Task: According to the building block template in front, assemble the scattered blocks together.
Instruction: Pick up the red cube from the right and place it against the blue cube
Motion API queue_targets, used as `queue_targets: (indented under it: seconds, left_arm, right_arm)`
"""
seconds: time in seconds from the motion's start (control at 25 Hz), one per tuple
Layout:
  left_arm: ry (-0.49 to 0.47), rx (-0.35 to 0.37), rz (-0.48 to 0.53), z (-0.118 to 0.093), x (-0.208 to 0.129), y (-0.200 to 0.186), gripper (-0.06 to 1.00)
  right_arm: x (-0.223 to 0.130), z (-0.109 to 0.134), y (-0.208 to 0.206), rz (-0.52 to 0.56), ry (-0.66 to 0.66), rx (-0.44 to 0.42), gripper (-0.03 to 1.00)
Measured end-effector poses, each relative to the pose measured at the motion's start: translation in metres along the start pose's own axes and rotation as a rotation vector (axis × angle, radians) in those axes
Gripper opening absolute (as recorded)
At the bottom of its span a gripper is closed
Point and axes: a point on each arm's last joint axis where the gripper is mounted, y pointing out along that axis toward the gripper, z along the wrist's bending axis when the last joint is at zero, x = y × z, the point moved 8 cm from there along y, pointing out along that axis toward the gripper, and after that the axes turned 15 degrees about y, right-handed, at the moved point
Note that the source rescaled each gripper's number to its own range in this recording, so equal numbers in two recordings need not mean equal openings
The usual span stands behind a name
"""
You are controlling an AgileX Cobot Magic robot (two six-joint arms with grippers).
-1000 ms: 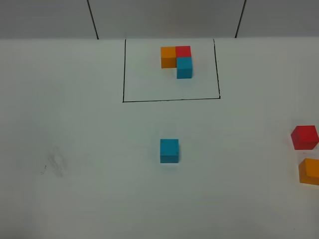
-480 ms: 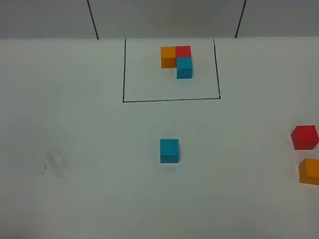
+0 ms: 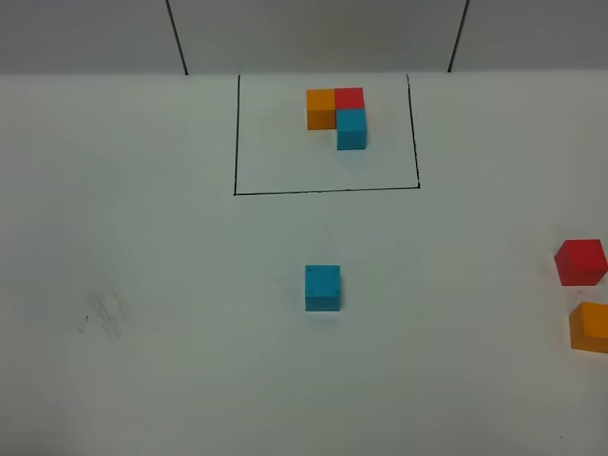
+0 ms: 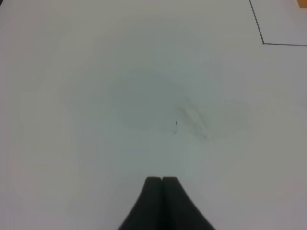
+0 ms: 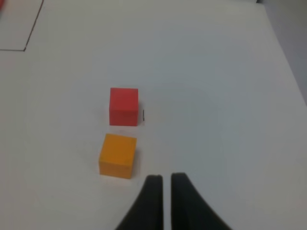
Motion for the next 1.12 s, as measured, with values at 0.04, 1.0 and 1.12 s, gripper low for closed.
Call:
queue_targets:
  seconds: [0.04, 1.0, 1.12]
  left_arm:
    - [0.0, 0.0, 0.0, 0.0, 0.0, 0.0, 0.0]
    - [0.0, 0.0, 0.0, 0.0, 0.0, 0.0, 0.0]
    - [0.0, 0.0, 0.0, 0.0, 0.0, 0.0, 0.0]
  right_arm:
    - [0.0, 0.0, 0.0, 0.0, 0.0, 0.0, 0.0]
    - [0.001, -0.0038, 0.0, -0.006, 0.008, -0.022, 1.0]
    - [0.0016, -0.0036, 0.0016, 0.017, 0.012, -0.027, 0.99]
